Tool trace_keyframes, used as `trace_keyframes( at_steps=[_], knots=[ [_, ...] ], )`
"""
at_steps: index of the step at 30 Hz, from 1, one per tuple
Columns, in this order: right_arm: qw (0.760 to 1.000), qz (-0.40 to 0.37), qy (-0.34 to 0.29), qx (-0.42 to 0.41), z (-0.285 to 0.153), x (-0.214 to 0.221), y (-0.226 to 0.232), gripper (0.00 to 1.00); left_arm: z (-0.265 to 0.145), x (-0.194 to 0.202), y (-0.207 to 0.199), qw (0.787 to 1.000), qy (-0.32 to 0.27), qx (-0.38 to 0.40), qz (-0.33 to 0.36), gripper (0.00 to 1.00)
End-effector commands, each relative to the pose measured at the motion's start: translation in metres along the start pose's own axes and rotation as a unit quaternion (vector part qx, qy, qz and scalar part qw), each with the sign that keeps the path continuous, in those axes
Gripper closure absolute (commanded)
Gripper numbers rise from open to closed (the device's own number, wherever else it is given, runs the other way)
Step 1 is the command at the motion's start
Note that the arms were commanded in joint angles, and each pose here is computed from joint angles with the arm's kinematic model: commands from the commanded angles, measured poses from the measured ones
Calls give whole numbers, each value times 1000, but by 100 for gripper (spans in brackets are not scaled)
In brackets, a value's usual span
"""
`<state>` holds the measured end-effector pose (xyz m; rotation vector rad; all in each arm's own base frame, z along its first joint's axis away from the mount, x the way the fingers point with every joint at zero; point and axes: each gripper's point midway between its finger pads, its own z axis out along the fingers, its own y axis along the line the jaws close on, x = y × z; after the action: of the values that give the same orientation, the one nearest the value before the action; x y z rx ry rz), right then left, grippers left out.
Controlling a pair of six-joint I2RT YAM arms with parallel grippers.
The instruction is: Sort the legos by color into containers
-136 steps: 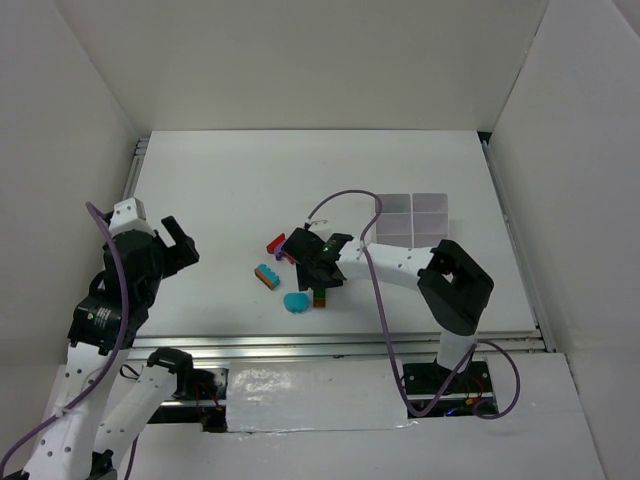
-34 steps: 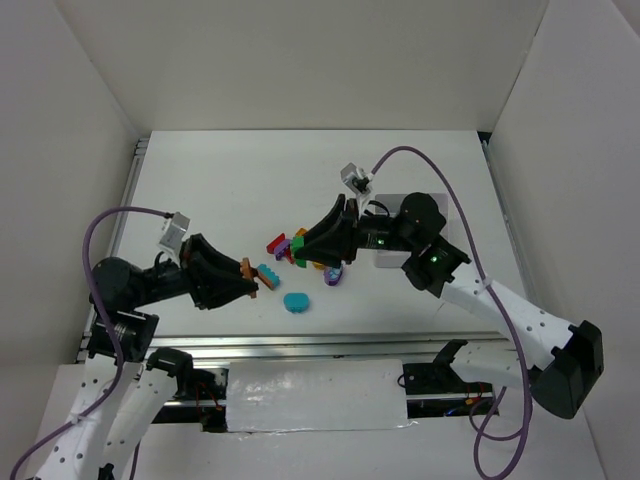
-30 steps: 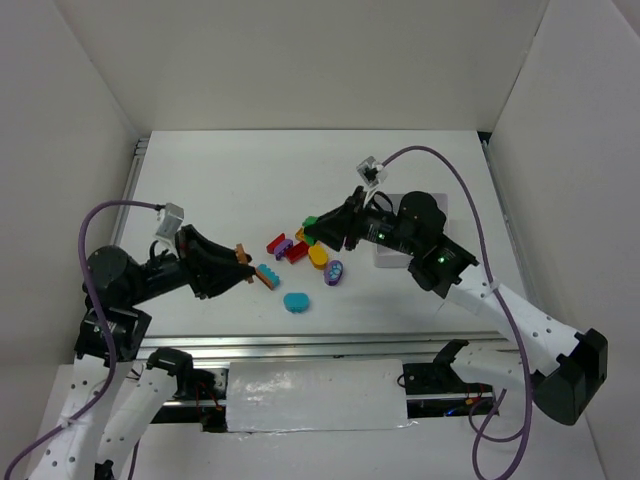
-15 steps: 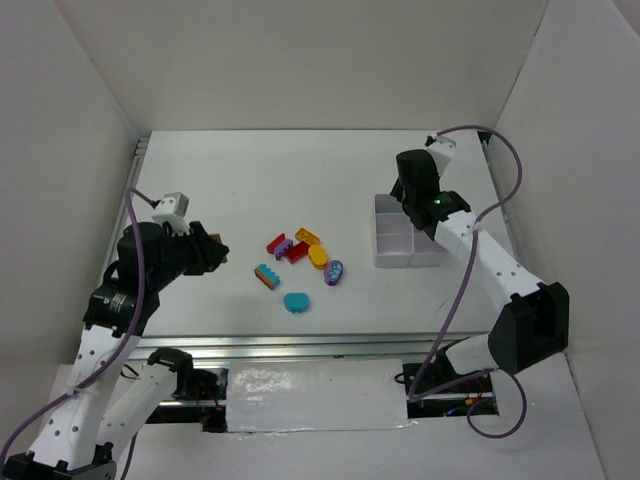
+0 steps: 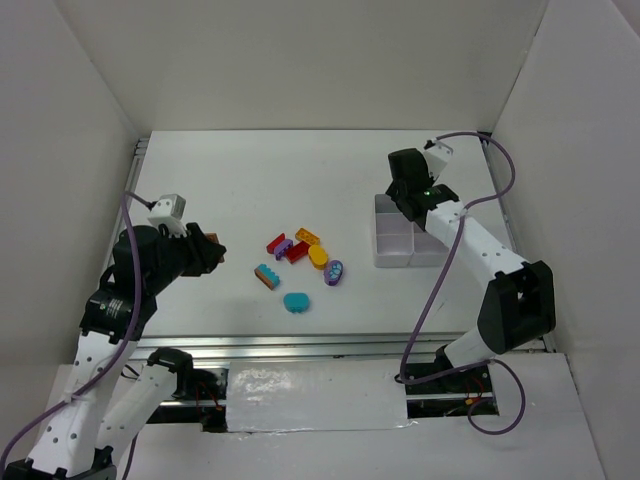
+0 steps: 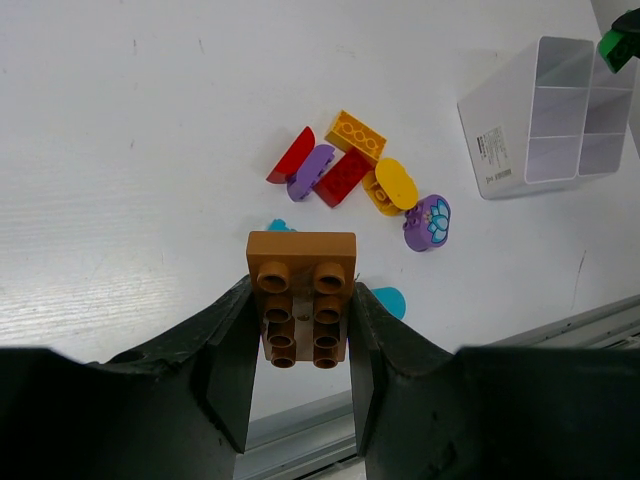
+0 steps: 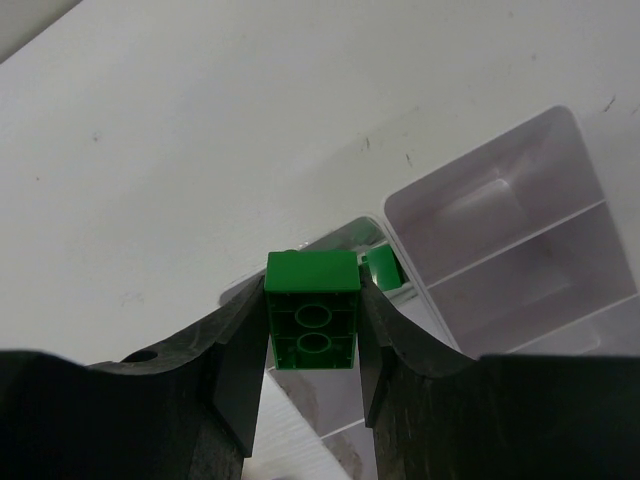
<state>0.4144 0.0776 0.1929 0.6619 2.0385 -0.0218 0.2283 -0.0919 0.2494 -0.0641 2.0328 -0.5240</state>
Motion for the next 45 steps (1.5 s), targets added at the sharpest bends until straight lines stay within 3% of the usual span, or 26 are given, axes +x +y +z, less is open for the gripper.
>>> trace_keyframes(
  at_steps=[1, 9, 22, 28, 36, 40, 43, 45],
  knots=[
    [999, 29, -13, -8, 5, -3, 6, 91, 1, -7, -4, 1000, -11, 11, 11, 100],
    [1000, 22, 5, 3, 20, 13, 8, 86, 1, -6, -5, 1000, -11, 14, 11, 100],
    [1000, 20, 13, -8, 24, 27, 6, 61, 5, -3, -8, 1000, 2, 25, 14, 100],
    [1000, 13, 20, -8, 27, 32, 8, 44, 5, -2, -10, 999, 4, 31, 15, 100],
    [1000, 12, 23, -16, 24, 27, 12, 38, 6, -1, -12, 999, 8, 36, 17, 100],
    [995, 7, 36, -95, -4, 26, 31, 34, 6, -1, -16, 999, 10, 49, 20, 100],
    [972, -19, 50, -231, -49, 32, 70, 30, 3, 0, -27, 996, 13, 82, 27, 100],
    [935, -42, 96, -340, -87, 46, 97, 29, -1, 2, -41, 992, 17, 124, 34, 100]
  ],
)
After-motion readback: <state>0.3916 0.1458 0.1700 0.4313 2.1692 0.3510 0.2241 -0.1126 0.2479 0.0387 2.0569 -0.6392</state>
